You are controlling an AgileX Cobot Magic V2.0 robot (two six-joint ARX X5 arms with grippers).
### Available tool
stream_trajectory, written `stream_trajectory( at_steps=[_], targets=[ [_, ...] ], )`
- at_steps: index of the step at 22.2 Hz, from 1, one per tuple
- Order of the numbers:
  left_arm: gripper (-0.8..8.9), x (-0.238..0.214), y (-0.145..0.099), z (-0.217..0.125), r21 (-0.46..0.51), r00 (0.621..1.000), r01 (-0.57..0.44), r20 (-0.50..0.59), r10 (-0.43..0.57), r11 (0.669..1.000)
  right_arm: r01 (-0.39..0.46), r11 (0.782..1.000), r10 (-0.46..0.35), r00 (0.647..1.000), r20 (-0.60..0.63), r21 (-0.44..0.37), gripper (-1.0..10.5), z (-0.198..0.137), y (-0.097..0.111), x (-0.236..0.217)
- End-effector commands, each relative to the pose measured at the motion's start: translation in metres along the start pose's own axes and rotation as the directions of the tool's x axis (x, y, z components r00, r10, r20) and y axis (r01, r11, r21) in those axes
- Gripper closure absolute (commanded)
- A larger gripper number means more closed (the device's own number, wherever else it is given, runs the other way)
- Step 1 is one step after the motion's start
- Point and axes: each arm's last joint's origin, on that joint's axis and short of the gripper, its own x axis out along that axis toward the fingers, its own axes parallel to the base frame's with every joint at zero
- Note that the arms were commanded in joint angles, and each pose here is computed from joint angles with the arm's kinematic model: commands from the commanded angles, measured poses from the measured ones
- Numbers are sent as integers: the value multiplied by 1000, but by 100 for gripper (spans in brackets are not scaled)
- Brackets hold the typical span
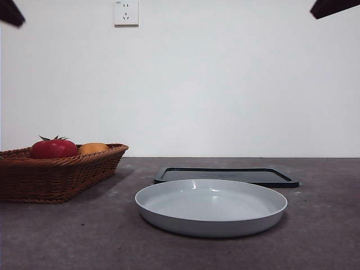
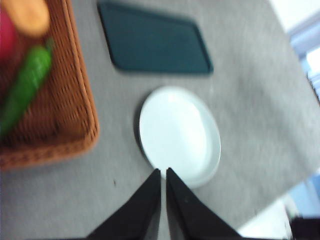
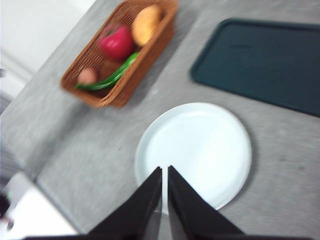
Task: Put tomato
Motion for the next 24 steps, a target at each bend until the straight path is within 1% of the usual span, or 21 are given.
stream_trajectory(
  at_steps=[1,5,7,9,10,11,12,13,14,15,16,19,21,24],
  targets=[
    [799,5,-3,4,38,999,19,-37,-18,999,-37,998,36,999,-16,-46,937,2,7,4],
    [798,14,-2,6,39,997,30,-68,-27,999,-56,996,54,998,-33,-64,937,0,12,6],
    [790,15,-2,6,59,997,33,-71,-29,998,-54,996,52,998,-33,-64,937,0,12,6],
    [784,15,-2,6,89,997,35,-72,-29,995,-29,998,28,999,-28,-59,936,0,11,6],
    [776,15,-2,6,100,997,36,-71,-29,994,-20,998,18,999,-29,-58,913,0,11,6],
    [696,15,-2,6,124,997,38,-71,-29,992,-5,999,3,999,-32,-51,788,-1,10,6],
    [571,15,-2,6,137,997,39,-71,-29,990,9,999,-11,999,-33,-45,642,-1,10,6],
    [372,15,-2,6,141,997,39,-70,-29,989,31,999,-32,999,-32,-30,462,-1,9,6],
    [236,15,-3,6,145,997,40,-66,-30,989,44,999,-44,999,-29,-28,358,-1,9,6],
    [127,15,-3,7,153,998,41,-55,-33,987,53,998,-54,998,-26,-28,317,-1,8,6],
    [85,15,-3,8,158,998,42,-46,-35,987,57,998,-58,998,-25,-28,317,-1,8,6],
    [85,15,-4,10,165,999,43,-29,-39,985,57,998,-58,998,-25,-28,317,-1,8,6],
    [85,15,-4,10,131,999,41,-31,-37,991,58,998,-58,998,-25,-19,317,-1,8,6],
    [85,10,-7,18,139,1000,-3,-2,4,990,58,998,-58,998,-24,-4,317,-1,8,6]
  ],
)
